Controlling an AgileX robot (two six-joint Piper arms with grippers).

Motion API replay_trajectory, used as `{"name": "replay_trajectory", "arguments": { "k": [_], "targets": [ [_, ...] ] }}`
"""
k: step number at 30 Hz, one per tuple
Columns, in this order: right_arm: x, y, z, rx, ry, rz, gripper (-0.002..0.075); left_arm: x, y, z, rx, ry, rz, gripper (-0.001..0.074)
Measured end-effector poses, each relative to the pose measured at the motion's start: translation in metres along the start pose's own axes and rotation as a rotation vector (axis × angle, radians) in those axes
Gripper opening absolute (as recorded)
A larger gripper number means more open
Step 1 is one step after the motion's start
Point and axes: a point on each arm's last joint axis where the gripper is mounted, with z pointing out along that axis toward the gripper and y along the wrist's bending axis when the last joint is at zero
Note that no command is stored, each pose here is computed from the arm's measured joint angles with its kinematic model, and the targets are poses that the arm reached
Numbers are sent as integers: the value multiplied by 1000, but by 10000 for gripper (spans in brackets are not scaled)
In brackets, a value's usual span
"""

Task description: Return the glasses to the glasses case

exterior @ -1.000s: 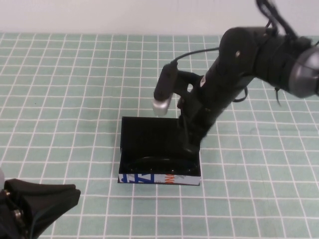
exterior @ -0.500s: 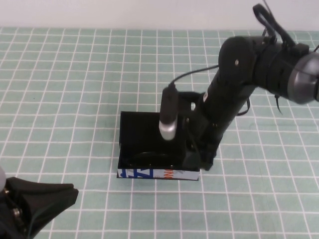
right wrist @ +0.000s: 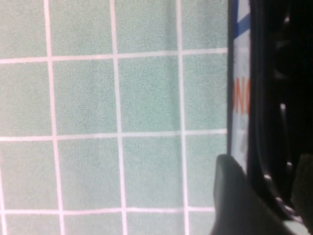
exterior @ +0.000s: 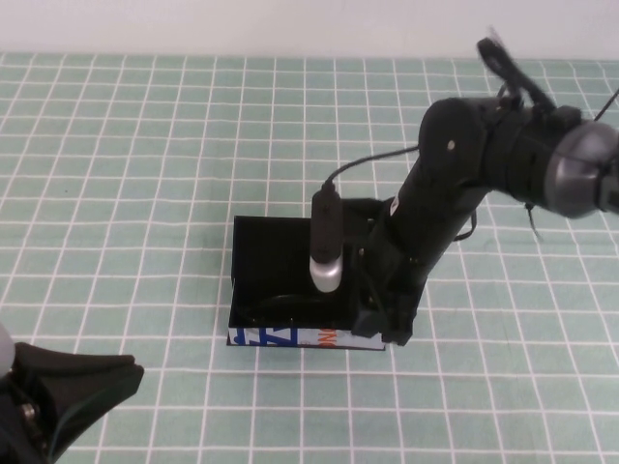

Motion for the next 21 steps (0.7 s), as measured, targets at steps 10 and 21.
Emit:
{"name": "replay_trajectory", "arguments": {
  "k": [10,21],
  "targets": [
    [3,-7,25,-24,10,26,183,0,0,0,-1,1,-2,-2],
    [4,-11,31,-8,5,29,168,0,0,0,-1,1,-2,-2]
  ]
}}
